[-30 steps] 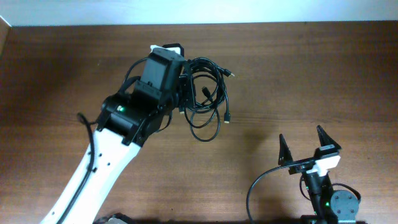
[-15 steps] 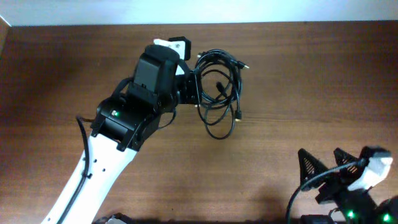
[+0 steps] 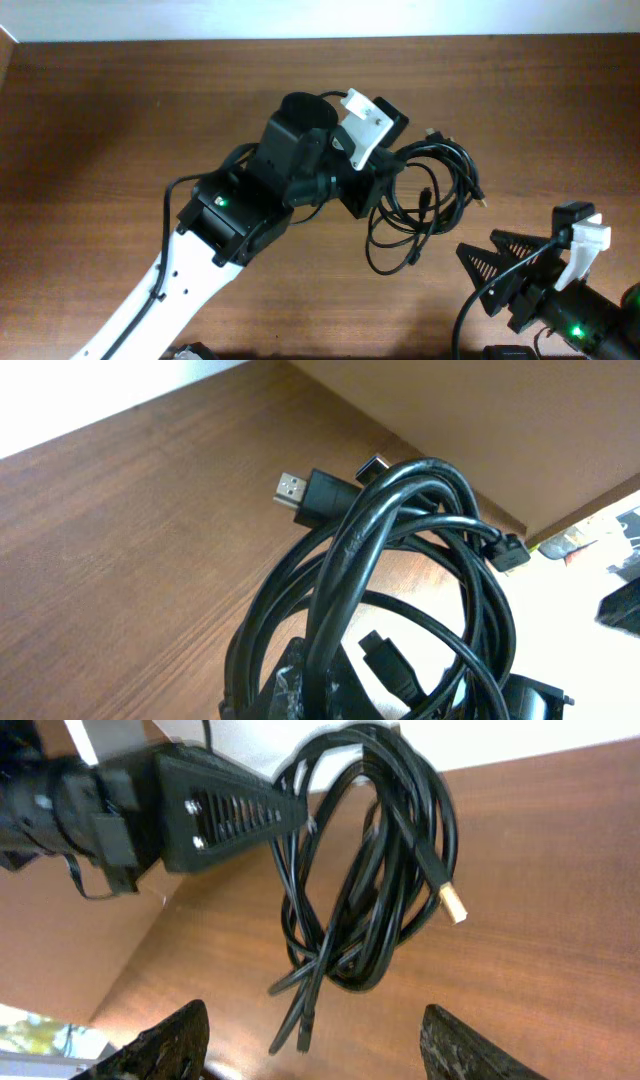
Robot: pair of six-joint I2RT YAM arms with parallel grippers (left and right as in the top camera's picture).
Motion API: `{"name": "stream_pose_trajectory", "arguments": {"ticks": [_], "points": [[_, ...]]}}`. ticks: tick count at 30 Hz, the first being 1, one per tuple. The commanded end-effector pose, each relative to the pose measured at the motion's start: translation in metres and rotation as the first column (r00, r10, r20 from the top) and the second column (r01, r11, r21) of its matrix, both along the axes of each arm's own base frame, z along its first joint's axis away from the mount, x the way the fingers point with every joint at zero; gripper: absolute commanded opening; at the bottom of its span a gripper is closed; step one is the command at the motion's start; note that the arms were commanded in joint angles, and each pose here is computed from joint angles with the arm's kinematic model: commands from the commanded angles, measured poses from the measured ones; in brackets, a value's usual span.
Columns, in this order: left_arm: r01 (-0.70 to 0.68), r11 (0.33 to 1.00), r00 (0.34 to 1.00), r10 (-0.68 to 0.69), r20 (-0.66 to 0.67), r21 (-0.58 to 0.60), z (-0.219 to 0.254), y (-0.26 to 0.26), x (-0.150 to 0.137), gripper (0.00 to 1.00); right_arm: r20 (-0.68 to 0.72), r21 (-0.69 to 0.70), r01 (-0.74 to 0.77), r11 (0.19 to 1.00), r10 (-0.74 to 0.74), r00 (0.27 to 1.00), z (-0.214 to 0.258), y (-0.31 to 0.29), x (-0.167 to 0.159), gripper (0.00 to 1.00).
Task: Untangle cables
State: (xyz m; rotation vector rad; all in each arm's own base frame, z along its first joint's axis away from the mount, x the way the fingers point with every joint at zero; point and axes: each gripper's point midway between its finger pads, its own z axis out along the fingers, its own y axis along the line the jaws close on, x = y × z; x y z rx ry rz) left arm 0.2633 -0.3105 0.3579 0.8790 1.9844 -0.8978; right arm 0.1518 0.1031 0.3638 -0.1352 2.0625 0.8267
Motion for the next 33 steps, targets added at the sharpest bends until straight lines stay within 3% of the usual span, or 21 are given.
{"name": "stream_pose_trajectory", "arguments": {"ticks": [1, 4, 6, 9, 11, 13, 14, 18, 20, 21, 23, 25, 31, 33], "points": [[0.018, 0.997, 0.998, -0.013, 0.067, -0.069, 0.032, -0.005, -0.009, 0.0, -0.016, 0.003, -0.027, 1.0, 0.027, 1.0, -0.001, 0.004, -0.007, 0.66], [0.05, 0.995, 0.996, -0.043, 0.082, -0.086, 0.037, -0.013, -0.017, 0.0, -0.024, -0.003, -0.017, 1.0, 0.017, 1.0, -0.003, 0.002, -0.006, 0.64], [0.084, 0.991, 0.992, -0.073, 0.1, -0.101, 0.042, -0.022, -0.026, 0.0, -0.025, -0.022, 0.015, 1.0, -0.016, 1.0, -0.005, -0.003, -0.003, 0.53], [0.116, 0.988, 0.989, -0.105, 0.102, -0.102, 0.043, -0.03, -0.037, 0.0, -0.024, -0.053, 0.067, 0.996, -0.068, 0.997, -0.008, -0.012, 0.002, 0.49], [0.132, 0.986, 0.987, -0.122, 0.102, -0.103, 0.043, -0.034, -0.042, 0.0, -0.024, -0.067, 0.09, 0.994, -0.091, 0.996, -0.009, -0.016, 0.004, 0.38], [0.136, 0.985, 0.987, -0.126, 0.102, -0.102, 0.043, -0.034, -0.044, 0.0, -0.022, -0.079, 0.109, 0.991, -0.111, 0.994, -0.01, -0.019, 0.006, 0.13], [0.136, 0.985, 0.987, -0.126, 0.101, -0.102, 0.042, -0.034, -0.044, 0.0, -0.023, -0.079, 0.109, 0.991, -0.111, 0.994, -0.011, -0.019, 0.006, 0.07], [0.117, 0.989, 0.989, -0.107, 0.104, -0.095, 0.041, -0.033, -0.04, 0.0, -0.023, -0.08, 0.111, 0.991, -0.113, 0.993, -0.011, -0.019, 0.006, 0.04], [0.039, 0.997, 0.994, -0.033, 0.105, -0.062, 0.035, -0.026, -0.029, 0.0, -0.025, -0.074, 0.106, 0.992, -0.109, 0.994, -0.01, -0.018, 0.005, 0.04], [-0.109, 0.993, 0.992, 0.112, 0.057, -0.044, 0.028, -0.014, -0.012, 0.0, -0.026, -0.065, 0.092, 0.994, -0.093, 0.995, -0.009, -0.016, 0.004, 0.04], [-0.441, 0.898, 0.897, 0.44, -0.048, -0.01, 0.012, 0.022, 0.02, 0.0, -0.027, -0.048, 0.064, 0.997, -0.065, 0.998, -0.008, -0.011, 0.001, 0.04], [-0.6, 0.8, 0.795, 0.598, -0.101, 0.014, 0.002, 0.046, 0.031, 0.0, -0.027, -0.046, 0.061, 0.997, -0.062, 0.998, -0.008, -0.01, 0.001, 0.04], [-0.735, 0.676, 0.652, 0.727, -0.217, 0.053, -0.015, 0.077, 0.041, 0.0, -0.027, -0.046, 0.061, 0.997, -0.062, 0.998, -0.008, -0.011, 0.001, 0.04], [-0.736, 0.675, 0.649, 0.727, -0.225, 0.058, -0.016, 0.079, 0.042, 0.0, -0.026, -0.049, 0.065, 0.997, -0.067, 0.997, -0.008, -0.011, 0.002, 0.04]]}}
